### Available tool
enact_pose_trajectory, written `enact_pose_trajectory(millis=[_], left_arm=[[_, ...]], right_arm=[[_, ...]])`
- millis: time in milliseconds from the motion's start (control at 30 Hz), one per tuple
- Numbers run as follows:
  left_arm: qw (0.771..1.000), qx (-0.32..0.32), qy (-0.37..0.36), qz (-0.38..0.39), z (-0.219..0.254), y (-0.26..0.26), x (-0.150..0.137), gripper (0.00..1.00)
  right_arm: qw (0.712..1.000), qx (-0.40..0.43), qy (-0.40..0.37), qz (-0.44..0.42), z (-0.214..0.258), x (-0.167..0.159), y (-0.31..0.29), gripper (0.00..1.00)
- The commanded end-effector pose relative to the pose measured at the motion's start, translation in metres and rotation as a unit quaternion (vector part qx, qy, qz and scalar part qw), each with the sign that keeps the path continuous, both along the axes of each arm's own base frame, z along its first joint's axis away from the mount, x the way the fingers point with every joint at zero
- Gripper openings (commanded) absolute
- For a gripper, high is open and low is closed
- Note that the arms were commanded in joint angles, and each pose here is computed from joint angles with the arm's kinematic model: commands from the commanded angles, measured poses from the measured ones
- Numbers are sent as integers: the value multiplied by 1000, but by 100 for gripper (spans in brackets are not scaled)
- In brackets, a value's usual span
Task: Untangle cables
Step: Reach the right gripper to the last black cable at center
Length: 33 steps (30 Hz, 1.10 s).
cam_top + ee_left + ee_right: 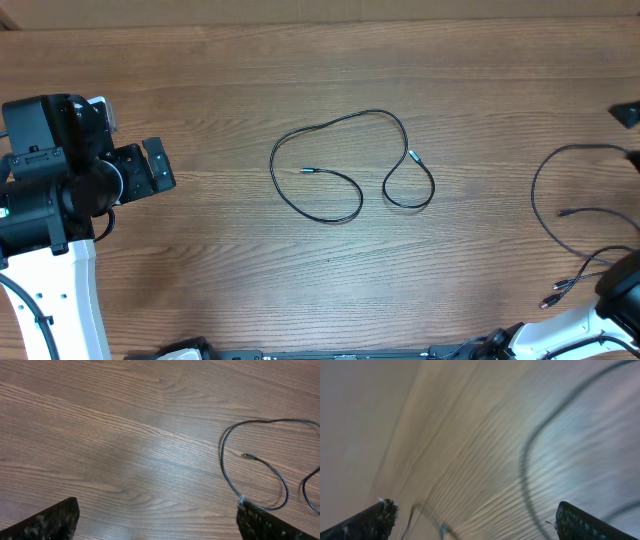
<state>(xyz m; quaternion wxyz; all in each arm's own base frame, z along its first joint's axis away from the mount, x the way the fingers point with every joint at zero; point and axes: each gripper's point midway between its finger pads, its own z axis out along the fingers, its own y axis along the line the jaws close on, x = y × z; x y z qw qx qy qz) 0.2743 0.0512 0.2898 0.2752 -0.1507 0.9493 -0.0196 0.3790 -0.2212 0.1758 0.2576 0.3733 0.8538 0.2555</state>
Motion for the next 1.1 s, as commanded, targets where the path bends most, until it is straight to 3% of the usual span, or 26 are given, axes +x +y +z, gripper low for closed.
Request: enact_pose_trajectory(millis=[0,167,400,533,833,1067], left_arm=[[1000,5,-10,4,6,2,-2,100],[1000,5,-10,4,6,2,-1,100],[1000,5,-10,4,6,2,-1,100],[1000,5,-10,4,6,2,-1,100],[1000,5,-10,4,6,2,-1,100],[1000,5,-10,4,6,2,-1,100]], right_arm=[[994,0,-49,101,17,18,49,100],[983,4,-38,180,13,29,106,100],[953,-56,14,299,-6,33,187,100],[921,-87,16,380,-15,31,237,100],[863,-103,37,493,-45,5,322,100],[847,-72,64,522,-73,-23,345,100]])
